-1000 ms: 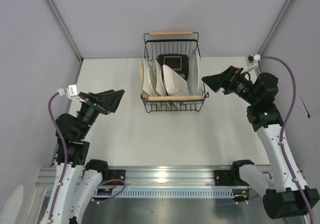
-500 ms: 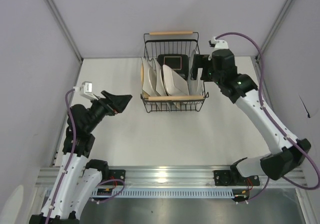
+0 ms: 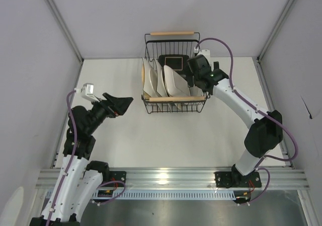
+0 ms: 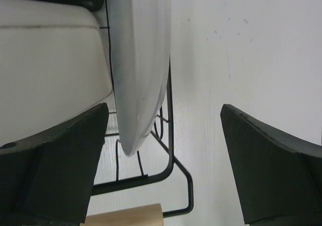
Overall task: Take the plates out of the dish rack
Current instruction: Grab a plate with the right arm
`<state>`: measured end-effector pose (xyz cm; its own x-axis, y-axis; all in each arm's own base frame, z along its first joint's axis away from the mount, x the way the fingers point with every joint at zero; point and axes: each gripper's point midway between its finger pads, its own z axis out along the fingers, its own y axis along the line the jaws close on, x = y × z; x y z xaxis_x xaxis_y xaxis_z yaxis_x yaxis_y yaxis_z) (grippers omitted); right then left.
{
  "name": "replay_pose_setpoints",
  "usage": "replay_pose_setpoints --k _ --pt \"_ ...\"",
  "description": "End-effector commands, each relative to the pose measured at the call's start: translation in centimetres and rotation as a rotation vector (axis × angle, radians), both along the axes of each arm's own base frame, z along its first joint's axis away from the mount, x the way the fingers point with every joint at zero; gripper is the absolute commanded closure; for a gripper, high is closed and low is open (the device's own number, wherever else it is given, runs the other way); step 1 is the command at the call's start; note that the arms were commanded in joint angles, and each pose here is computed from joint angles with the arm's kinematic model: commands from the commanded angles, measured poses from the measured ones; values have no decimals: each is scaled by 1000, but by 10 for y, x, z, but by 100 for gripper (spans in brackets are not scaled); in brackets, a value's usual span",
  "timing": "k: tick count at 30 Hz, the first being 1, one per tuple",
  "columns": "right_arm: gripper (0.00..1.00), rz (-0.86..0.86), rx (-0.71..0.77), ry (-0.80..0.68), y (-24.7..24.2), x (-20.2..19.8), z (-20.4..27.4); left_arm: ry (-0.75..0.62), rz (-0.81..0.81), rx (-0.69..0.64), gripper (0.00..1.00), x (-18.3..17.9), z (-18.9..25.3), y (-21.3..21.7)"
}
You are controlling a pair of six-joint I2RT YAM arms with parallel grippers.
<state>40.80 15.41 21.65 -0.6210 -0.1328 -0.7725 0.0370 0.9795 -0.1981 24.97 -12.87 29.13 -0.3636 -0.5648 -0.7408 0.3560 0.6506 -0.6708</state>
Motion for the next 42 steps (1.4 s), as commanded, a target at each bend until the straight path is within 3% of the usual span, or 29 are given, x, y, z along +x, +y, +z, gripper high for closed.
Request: replay_pose_setpoints --k 1,11,21,32,42 --pt "0 -43 49 -109 -9 21 29 -8 1 22 1 -2 -3 1" --pt "4 11 102 -36 1 53 -9 -15 -11 12 0 -5 -1 -1" --pt "12 61 121 -34 20 66 -10 -27 -12 12 0 -10 3 0" --pt "12 123 110 -37 45 65 -4 -25 -11 15 0 -10 1 0" --pt "12 61 134 -59 37 68 1 -25 -4 28 0 -12 -2 2"
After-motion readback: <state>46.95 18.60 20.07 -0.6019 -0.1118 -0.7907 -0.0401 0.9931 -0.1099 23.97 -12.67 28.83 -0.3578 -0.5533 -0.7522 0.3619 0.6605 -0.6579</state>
